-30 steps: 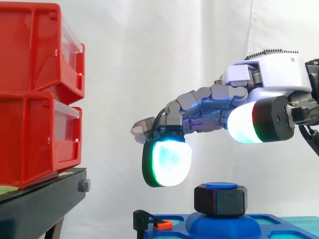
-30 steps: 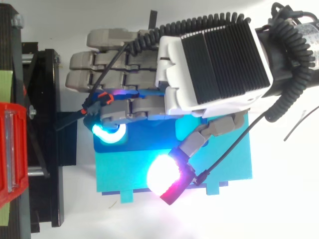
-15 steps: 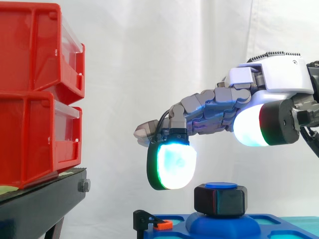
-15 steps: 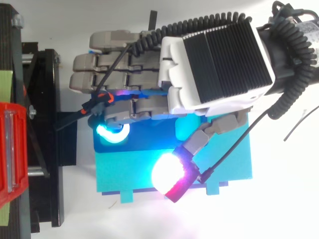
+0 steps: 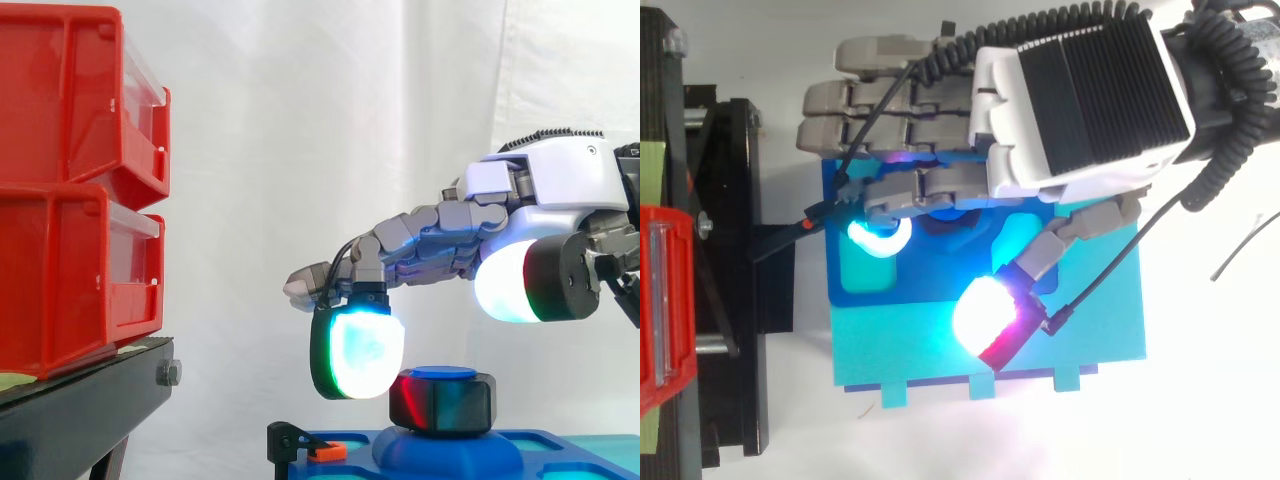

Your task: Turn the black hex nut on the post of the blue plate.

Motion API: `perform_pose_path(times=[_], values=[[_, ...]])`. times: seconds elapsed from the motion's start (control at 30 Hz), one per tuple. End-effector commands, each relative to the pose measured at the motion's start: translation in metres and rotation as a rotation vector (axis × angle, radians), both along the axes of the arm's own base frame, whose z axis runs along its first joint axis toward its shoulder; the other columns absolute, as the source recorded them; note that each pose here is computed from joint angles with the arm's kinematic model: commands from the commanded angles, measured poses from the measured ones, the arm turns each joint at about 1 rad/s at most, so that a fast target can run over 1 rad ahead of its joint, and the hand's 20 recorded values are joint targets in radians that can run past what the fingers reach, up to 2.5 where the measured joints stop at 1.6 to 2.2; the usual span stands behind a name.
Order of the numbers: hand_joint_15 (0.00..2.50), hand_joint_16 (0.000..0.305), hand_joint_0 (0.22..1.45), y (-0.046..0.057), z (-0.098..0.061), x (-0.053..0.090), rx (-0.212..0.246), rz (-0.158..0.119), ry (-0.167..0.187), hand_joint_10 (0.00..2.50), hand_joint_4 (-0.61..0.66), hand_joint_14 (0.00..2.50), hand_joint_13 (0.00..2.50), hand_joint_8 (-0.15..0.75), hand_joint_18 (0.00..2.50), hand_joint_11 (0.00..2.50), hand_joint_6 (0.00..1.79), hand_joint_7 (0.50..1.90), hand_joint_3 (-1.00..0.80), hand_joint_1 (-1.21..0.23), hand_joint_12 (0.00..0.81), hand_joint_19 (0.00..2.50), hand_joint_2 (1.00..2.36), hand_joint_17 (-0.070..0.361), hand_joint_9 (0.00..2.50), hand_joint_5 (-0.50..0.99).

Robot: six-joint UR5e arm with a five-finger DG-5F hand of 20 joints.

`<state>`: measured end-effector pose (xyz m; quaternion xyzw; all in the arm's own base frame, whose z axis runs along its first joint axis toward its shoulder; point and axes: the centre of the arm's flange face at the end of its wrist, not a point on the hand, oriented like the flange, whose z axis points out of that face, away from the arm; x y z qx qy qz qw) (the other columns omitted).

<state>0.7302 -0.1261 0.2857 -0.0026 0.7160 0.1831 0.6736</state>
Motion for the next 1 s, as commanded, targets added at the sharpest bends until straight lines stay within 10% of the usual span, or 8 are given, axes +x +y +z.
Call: perform_pose_path(times=[0.0, 0.97], values=[[0.04, 0.057, 0.47, -0.0034, -0.0003, -0.0006, 0.001, -0.002, -0.002, 0.00, 0.20, 0.00, 0.12, 0.231, 0.00, 0.03, 0.50, 1.08, -0.50, -0.32, 0.364, 0.09, 1.00, 0.127, 0.12, -0.22], [0.02, 0.058, 0.47, -0.0055, 0.0007, 0.0000, -0.004, -0.003, -0.014, 0.00, 0.21, 0.00, 0.14, 0.237, 0.00, 0.01, 0.50, 1.06, -0.50, -0.34, 0.367, 0.06, 1.00, 0.130, 0.15, -0.21]])
